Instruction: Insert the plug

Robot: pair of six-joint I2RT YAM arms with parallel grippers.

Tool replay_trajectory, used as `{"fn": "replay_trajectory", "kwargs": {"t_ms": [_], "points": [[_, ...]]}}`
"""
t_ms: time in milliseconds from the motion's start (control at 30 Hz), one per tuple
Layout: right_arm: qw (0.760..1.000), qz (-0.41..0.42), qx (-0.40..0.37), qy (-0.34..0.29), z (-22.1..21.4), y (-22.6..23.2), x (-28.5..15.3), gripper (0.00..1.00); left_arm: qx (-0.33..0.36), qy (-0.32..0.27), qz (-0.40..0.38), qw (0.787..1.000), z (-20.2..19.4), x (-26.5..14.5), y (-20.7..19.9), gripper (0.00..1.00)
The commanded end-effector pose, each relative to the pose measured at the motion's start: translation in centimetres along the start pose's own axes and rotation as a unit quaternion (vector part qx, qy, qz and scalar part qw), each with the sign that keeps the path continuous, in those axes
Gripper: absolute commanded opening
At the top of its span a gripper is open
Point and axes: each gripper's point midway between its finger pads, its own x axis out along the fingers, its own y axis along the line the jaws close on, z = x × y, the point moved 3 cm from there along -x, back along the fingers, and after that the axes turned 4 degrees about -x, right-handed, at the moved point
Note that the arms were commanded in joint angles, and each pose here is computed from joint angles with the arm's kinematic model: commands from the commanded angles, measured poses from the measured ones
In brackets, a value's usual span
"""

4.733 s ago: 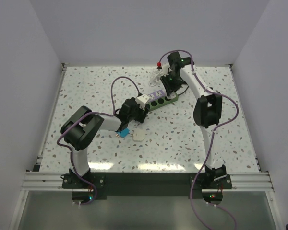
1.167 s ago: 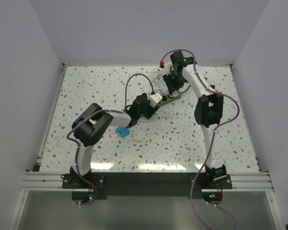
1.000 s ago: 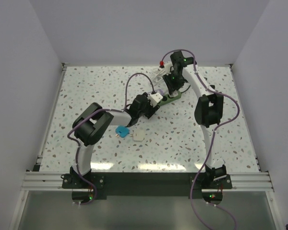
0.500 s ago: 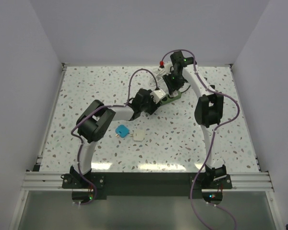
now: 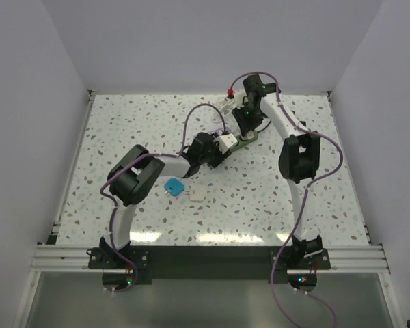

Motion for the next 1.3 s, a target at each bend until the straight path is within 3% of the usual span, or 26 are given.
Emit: {"fn": "replay_trajectory", "kwargs": {"t_ms": [0, 667, 1267], "points": [[0.996, 0.068, -0.004, 0.05, -2.6, 3.7, -0.9, 0.0, 0.007, 0.065, -0.153, 0.986, -4.0, -1.7, -10.0, 0.0], [0.996, 0.058, -0.024, 0.066, -2.8, 3.3, -3.0, 0.0, 0.052, 0.06, -0.213, 0.974, -6.0, -4.3, -16.3, 0.0], [0.992, 0.075, -0.021, 0.104, -4.7, 3.9, -1.6, 0.0, 0.051, 0.079, -0.209, 0.973, -7.0, -3.2, -16.8, 0.0]]}}
